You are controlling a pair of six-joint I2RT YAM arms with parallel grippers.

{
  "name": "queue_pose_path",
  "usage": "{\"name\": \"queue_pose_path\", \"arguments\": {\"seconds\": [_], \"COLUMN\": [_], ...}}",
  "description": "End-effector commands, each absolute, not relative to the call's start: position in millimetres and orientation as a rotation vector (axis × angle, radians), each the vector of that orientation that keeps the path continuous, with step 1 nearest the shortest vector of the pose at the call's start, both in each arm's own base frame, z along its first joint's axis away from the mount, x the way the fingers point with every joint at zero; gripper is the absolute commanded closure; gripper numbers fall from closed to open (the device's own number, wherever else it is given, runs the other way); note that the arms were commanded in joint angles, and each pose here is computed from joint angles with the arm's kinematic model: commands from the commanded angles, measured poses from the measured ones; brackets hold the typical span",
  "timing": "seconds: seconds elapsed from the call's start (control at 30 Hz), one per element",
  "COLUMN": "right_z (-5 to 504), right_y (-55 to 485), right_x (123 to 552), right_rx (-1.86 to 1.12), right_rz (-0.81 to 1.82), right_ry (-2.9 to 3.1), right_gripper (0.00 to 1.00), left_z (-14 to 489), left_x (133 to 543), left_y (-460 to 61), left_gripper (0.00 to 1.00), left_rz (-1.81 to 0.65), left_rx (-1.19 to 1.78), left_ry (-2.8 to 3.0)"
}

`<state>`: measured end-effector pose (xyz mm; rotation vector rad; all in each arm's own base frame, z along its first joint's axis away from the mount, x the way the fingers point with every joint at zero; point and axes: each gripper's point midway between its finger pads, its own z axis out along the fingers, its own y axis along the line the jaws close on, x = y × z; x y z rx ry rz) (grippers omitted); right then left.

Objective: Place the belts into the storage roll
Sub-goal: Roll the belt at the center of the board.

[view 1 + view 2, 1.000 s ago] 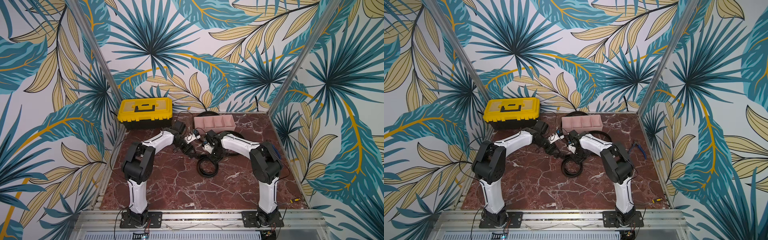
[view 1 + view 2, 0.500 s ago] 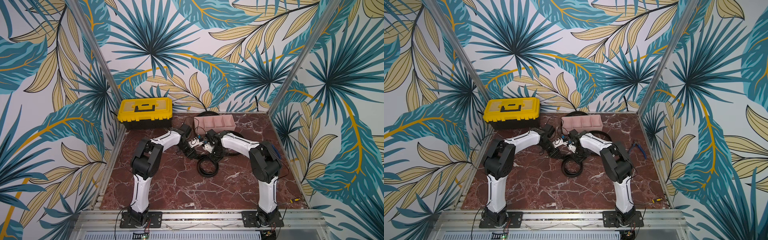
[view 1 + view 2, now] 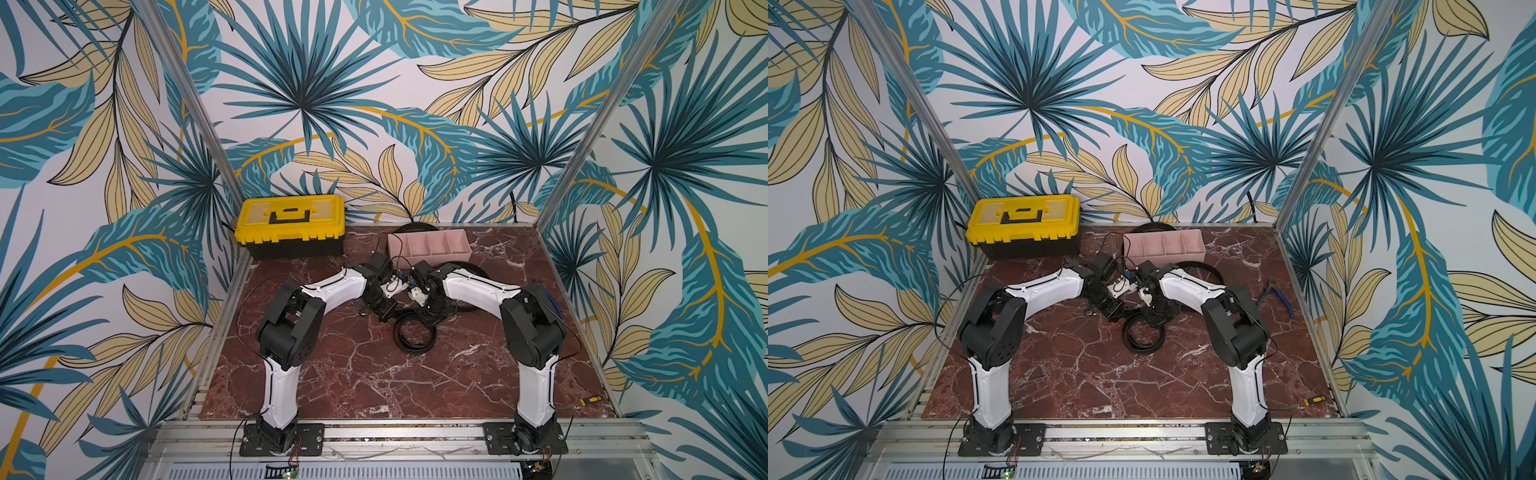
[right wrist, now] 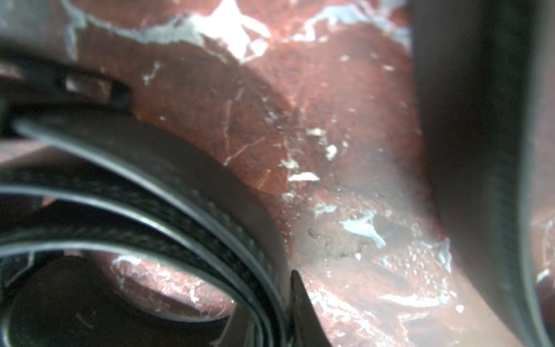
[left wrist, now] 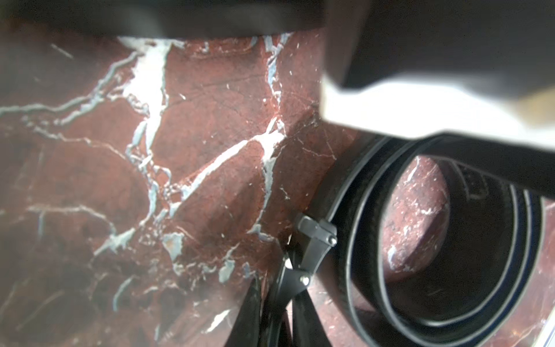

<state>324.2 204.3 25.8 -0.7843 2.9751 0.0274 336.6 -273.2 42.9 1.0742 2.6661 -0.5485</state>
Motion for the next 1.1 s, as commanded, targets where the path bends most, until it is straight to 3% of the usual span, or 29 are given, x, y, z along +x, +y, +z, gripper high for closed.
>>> {"name": "queue_pose_path", "arguments": {"seconds": [0.0,0.27,0.67,0.93,1.07], "right_z": [30.8,34.8,72.7,105.3,123.6], "right_y": [211.8,220.5,206.0,203.6,215.4], "right_x": [348.1,343.6,339.9,329.6,309.3], "right_rx": [-0.589,-0.555,-0.686,-0.818,-0.729], "right_rz": [0.072,0.172,0.082,0.094,0.281], "right_ry": [2.880,2.875,2.808,2.769,2.809], "right_gripper": [0.80,0.70,0.59,0.59,0.65], "left_z": [22.6,14.4,13.6,12.4,13.9], "left_x": [302.4,299.3,305.5,306.6,308.1], "left_y": [-265.0,-269.3,-266.5,-270.4,-272.6], "left_gripper": [0.98,1.00,1.00,1.00,1.00], "left_rz": [-0.495,-0.399,-0.339,-0.329,-0.336], "left_rx": [1.036,1.116,1.148,1.164,1.156], "left_ry": [2.815,2.775,2.750,2.743,2.740]}}
